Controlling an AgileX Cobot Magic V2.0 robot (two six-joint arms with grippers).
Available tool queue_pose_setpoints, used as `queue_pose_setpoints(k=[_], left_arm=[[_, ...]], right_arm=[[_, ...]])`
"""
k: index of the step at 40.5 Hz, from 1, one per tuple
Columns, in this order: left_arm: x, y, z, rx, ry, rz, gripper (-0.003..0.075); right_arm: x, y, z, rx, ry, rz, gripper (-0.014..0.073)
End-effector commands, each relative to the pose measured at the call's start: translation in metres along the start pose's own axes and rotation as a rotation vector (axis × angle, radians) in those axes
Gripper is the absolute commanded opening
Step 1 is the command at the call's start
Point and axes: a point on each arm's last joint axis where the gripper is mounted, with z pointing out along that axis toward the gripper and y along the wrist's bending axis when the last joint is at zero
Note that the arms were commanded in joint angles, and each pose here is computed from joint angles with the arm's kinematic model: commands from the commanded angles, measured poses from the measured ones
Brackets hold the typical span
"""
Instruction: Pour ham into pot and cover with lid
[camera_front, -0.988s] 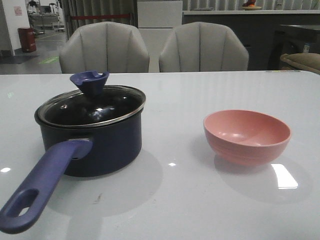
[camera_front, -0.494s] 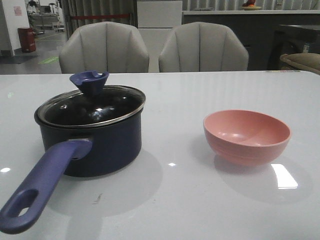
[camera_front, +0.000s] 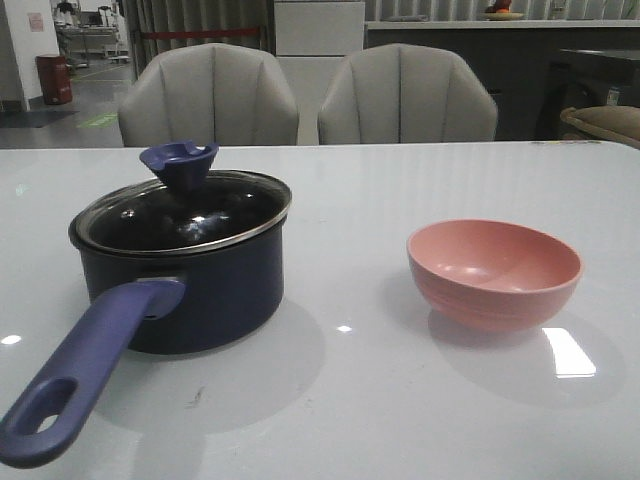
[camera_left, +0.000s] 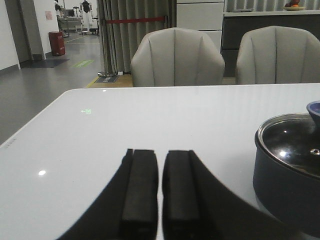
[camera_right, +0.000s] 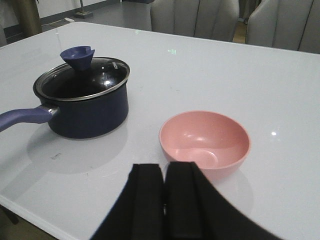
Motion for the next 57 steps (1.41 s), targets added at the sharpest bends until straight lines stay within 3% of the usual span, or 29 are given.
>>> queue_pose_setpoints(k=[1,19,25,38,57], left_arm=[[-0.001,0.000,-0.001,0.000,-0.078,-0.008,0.0130],[-0.001,0.000,-0.001,0.000,-0.078,-0.008,0.0130],[-0.001,0.000,-0.001,0.000,-0.078,-0.008,0.0130],[-0.001,0.000,-0.001,0.000,-0.078,-0.008,0.0130],[-0.001,0.000,-0.001,0.000,-0.078,-0.008,0.0130]], right_arm=[[-0.015,-0.002,-0.002,0.023,-0.083,-0.001,0.0138],[-0.015,-0.003,-0.002,0.036,-0.092,-0.028,0.0138],[-0.018,-0.009,-0.002,0.117,-0.134,-0.104,0.0138],[0.005,-0.027,-0.006,0.383,-0.227,-0.056,0.0138],[0.026,-0.027,-0.004,0.382,-0.350,-0.111,0.0138]])
